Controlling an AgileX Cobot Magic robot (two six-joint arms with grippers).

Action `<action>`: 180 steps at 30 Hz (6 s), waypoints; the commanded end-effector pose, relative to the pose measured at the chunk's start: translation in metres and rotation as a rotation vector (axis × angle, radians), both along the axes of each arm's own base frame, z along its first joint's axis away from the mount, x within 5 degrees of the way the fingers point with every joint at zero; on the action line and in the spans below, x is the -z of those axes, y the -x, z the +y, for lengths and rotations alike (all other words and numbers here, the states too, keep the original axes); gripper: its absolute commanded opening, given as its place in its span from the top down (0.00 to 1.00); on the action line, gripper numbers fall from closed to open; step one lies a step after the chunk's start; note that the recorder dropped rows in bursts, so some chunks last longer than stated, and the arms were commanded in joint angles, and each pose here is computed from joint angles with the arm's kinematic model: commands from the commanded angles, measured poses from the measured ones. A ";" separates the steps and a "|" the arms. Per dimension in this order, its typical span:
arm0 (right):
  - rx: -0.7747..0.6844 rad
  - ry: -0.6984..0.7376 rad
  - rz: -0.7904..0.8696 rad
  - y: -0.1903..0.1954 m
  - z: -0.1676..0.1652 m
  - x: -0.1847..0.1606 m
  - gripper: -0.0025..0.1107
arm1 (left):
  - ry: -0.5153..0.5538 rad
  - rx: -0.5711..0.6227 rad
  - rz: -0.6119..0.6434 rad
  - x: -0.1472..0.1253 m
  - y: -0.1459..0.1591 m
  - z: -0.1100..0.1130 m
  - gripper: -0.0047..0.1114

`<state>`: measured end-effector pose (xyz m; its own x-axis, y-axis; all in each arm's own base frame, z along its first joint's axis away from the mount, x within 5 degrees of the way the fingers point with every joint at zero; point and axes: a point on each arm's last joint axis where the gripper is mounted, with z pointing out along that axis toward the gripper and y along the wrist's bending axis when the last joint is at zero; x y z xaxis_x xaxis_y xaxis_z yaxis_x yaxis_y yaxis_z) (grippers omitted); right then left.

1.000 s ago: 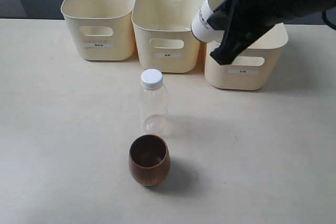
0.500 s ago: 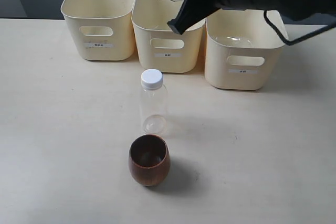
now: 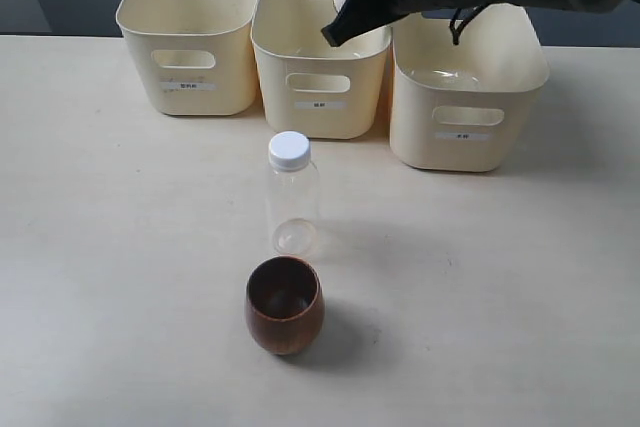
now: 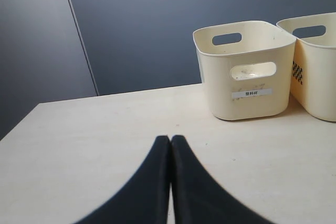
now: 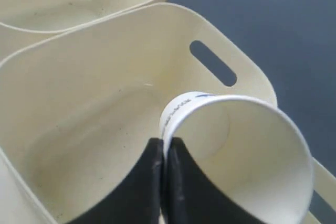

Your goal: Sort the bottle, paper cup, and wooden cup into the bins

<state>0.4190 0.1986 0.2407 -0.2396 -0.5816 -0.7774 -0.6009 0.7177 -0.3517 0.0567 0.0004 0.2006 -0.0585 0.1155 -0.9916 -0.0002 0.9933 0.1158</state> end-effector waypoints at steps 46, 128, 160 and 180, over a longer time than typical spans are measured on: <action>-0.345 0.206 0.331 0.121 0.003 -0.142 0.55 | 0.002 -0.001 -0.010 0.000 0.000 0.000 0.96; -0.720 0.441 0.877 0.192 0.092 0.045 0.55 | 0.002 -0.001 -0.010 0.000 0.000 0.000 0.96; -0.745 0.492 0.955 0.187 0.098 0.090 0.98 | 0.002 -0.001 -0.010 0.000 0.000 0.000 0.96; -0.784 0.468 0.870 0.193 0.092 0.048 0.98 | 0.002 -0.001 -0.010 0.000 0.000 0.000 0.96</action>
<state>0.2285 0.2930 0.1738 -0.0501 -0.9819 -0.1825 -0.9601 -0.0029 0.2795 0.0567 0.0004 0.2006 -0.0585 0.1155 -0.9916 -0.0002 0.9933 0.1158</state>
